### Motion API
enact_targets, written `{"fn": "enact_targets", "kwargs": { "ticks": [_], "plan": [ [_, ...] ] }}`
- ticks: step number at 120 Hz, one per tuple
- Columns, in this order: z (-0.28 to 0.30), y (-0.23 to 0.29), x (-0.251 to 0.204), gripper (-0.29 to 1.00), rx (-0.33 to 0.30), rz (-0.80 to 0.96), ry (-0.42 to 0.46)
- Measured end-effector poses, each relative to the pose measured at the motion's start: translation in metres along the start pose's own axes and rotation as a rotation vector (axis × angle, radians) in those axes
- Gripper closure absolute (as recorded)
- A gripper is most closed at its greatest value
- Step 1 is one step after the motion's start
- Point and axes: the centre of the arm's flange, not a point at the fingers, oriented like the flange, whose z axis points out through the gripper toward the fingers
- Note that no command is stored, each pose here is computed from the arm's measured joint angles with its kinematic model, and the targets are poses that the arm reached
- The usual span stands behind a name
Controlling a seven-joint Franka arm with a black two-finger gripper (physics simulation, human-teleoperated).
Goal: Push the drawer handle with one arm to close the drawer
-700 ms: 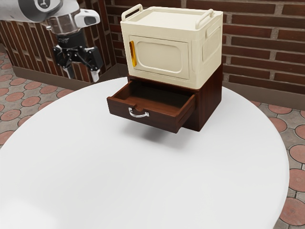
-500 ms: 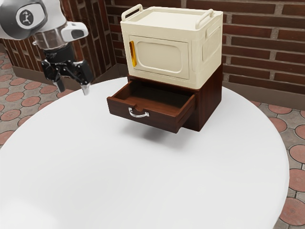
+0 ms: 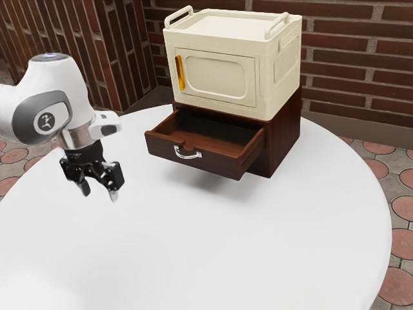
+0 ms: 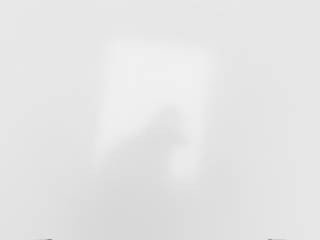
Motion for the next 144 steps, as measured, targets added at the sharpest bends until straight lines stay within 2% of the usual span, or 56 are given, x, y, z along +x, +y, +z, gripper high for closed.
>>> {"fn": "enact_targets", "kwargs": {
  "ticks": [22, 36, 55, 89, 118, 144],
  "plan": [
    [0.018, 0.02, 0.027, 0.35, -0.002, 0.014, 0.041],
    [0.022, 0.031, 0.065, 0.5, -0.011, 0.008, 0.061],
    [0.034, 0.038, 0.097, 0.61, -0.018, -0.005, 0.064],
    [0.046, 0.055, 0.162, 0.66, -0.031, -0.008, 0.083],
    [0.059, 0.055, 0.199, 0.66, -0.009, -0.005, 0.094],
    [0.061, 0.061, 0.234, 0.66, -0.013, 0.004, 0.128]
  ]
}}
